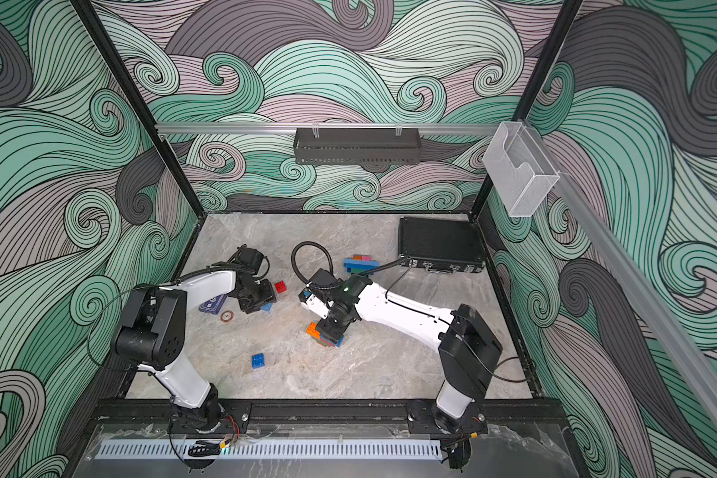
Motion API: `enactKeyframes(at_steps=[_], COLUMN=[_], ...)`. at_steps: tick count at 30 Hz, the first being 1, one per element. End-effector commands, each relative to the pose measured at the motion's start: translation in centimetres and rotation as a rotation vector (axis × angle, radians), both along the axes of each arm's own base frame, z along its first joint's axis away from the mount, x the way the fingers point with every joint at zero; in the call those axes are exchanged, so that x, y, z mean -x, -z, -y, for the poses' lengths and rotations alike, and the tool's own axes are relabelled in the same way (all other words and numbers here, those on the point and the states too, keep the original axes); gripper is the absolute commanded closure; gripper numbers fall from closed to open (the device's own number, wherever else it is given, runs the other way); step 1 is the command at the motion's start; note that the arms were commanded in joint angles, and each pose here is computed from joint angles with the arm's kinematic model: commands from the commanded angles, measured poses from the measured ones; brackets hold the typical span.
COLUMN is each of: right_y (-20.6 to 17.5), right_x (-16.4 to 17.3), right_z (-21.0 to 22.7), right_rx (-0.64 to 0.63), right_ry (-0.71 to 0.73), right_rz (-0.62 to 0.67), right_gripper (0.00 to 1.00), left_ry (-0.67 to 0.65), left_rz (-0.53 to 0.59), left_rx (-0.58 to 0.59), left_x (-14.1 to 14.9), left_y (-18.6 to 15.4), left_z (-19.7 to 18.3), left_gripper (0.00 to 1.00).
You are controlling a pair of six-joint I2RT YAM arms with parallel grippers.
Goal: Assemble a heart with lego
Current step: Pick up the lego brick from the center of the board.
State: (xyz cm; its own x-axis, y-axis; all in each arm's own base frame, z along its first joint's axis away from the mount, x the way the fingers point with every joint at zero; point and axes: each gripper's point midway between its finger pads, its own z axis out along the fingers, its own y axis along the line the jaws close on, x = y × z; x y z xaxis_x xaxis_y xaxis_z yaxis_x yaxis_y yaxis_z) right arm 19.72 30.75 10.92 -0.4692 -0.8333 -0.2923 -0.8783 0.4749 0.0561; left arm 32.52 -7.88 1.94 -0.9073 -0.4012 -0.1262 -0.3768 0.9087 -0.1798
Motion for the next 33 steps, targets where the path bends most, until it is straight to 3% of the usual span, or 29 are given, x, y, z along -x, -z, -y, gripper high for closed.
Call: enactKeyframes(at_steps=[1,8,20,25,28,33], right_y=[-0.4,-0.3,-0.5,-0.5,-0.4,-0.4], right_x=[0.2,0.3,0.6,0.7,0.7,0.3], right_z=[0.3,0.2,0.6,0.6,0.7,0.8], right_rx=[-0.011,-0.015,-0.02,-0.02,-0.018,-0.007], right_ry=[-0.002,-0.01,-0.016,-0.016,-0.016,-0.01], right_rz=[-0.002,-0.01,-0.007,-0.007,-0.008,0.012], right_gripper=[0.42,0.42,0.41,0.41,0.42,0.42], left_ry=[0.06,0.179,0.313,0.3,0.264,0.199], left_rz=[-0.069,-0.05,-0.144,-0.185,-0.199,-0.159], left_rx=[-0.085,-0.15,-0.315,-0.281,-0.249,-0.173], left_x=[1.3,1.1,-1.4,-0.9,-0.5,1.0], left_y=[0.0,-1.5,0.0,1.0,0.8,-0.6], left_z=[-1.4,-1.7,-3.2,-2.7,-2.3,-0.7], left_gripper=[0.43,0.42,0.52,0.59,0.7,0.76])
